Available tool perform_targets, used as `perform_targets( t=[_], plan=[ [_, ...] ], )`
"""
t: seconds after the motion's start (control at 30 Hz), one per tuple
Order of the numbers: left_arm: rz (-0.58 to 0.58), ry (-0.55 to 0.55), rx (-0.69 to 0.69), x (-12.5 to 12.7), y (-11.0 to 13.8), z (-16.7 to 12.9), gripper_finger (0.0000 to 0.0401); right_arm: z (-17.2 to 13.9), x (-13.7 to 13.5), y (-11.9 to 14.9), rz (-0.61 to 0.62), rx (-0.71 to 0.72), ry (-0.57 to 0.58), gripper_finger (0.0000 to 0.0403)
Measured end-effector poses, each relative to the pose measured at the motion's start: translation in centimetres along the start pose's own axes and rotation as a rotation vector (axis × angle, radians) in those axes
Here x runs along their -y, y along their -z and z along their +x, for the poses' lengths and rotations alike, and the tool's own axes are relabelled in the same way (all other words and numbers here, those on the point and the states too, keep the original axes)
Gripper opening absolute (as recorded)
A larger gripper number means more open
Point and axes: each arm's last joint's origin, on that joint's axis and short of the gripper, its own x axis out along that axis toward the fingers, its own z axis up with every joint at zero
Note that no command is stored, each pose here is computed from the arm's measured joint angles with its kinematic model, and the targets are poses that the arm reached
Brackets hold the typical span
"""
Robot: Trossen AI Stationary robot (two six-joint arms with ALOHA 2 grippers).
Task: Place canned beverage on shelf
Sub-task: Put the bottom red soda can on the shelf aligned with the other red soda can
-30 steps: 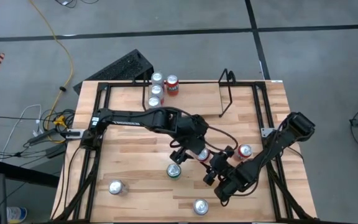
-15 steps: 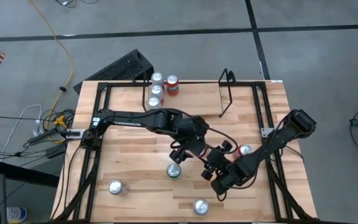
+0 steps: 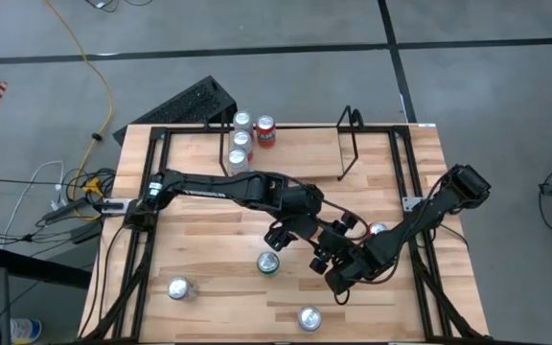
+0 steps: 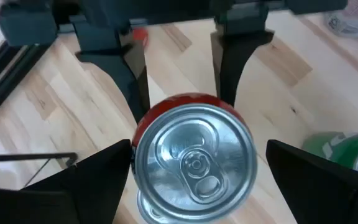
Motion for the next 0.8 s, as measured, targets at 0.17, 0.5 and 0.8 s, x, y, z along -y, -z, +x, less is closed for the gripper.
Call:
perform_targets(
  t=[0.17,0.5,0.8],
  plan=[
    [-0.003,-0.033,0.011,-0.20,-0.19,-0.08,0.0355,-0.19,0.33,-0.51,-0.004,0.012,-0.004,0.0223],
    [-0.023,-0.054,0.002,-0.28,-0.20,-0.05,0.0306,-0.17,0.35,-0.52,-0.002,0.011,-0.003,0.0223],
    [-0.032,-0.058,0.001,-0.40,-0.12,-0.06,0.0285,-0.16,0.36,-0.50,-0.001,0.009,-0.002,0.0227]
  ],
)
